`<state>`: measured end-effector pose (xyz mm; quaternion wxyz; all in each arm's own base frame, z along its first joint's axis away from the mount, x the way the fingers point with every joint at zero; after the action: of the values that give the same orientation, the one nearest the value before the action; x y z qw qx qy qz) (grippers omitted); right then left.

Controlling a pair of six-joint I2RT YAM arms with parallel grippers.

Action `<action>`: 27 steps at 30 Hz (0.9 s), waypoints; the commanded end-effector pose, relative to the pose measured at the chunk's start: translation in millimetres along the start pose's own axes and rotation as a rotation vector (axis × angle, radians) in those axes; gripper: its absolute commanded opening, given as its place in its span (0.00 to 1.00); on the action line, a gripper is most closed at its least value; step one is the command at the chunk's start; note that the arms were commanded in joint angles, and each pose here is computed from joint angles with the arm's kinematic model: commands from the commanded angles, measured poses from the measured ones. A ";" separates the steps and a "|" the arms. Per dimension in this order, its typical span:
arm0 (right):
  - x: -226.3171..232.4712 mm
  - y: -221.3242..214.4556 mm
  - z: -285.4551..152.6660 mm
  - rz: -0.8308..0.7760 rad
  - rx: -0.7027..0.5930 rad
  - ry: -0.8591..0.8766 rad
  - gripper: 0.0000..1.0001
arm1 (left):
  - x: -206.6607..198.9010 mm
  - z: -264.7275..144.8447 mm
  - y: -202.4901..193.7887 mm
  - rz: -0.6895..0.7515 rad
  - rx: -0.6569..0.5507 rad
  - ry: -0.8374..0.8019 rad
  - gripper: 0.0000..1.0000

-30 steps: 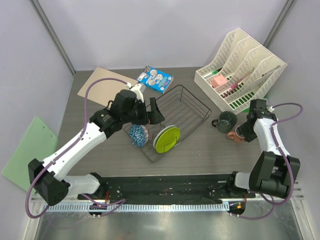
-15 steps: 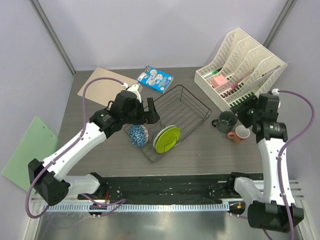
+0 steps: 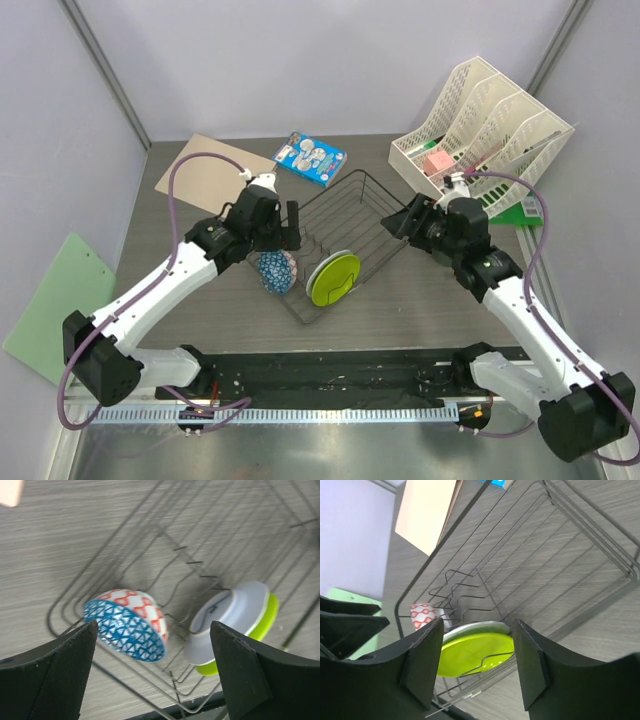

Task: Unload the mixed dishes from the dish rack
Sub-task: Pick up the bowl from the dish rack.

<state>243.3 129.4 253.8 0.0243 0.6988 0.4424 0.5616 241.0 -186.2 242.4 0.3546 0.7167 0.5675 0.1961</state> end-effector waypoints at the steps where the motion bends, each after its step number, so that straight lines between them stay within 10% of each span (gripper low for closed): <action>1: 28.2 22.8 6.7 -0.130 -0.239 0.056 0.63 | 15.9 -3.2 3.7 0.001 -0.016 0.131 0.89; 6: 28.0 20.0 21.3 -0.113 -0.296 0.136 0.63 | -6.8 16.6 -11.7 -0.259 -0.023 0.015 0.52; 27: 28.3 1.0 47.4 -0.117 -0.150 0.190 0.63 | -15.3 59.9 -48.1 -0.354 0.014 0.255 0.47</action>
<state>279.3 165.3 247.1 0.0675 0.6334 0.4448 0.6296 235.2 -210.4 166.0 0.2969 0.6044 0.7128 0.1960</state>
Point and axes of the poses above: each gripper's point midway between its finger pads, its own z axis out along the fingers, its own x axis along the line the jaws close on, y = z × x, the point moved 6 cm from there along -z, back along the fingers, and after that the axes turned 10 degrees about z, right-handed, at the moved point
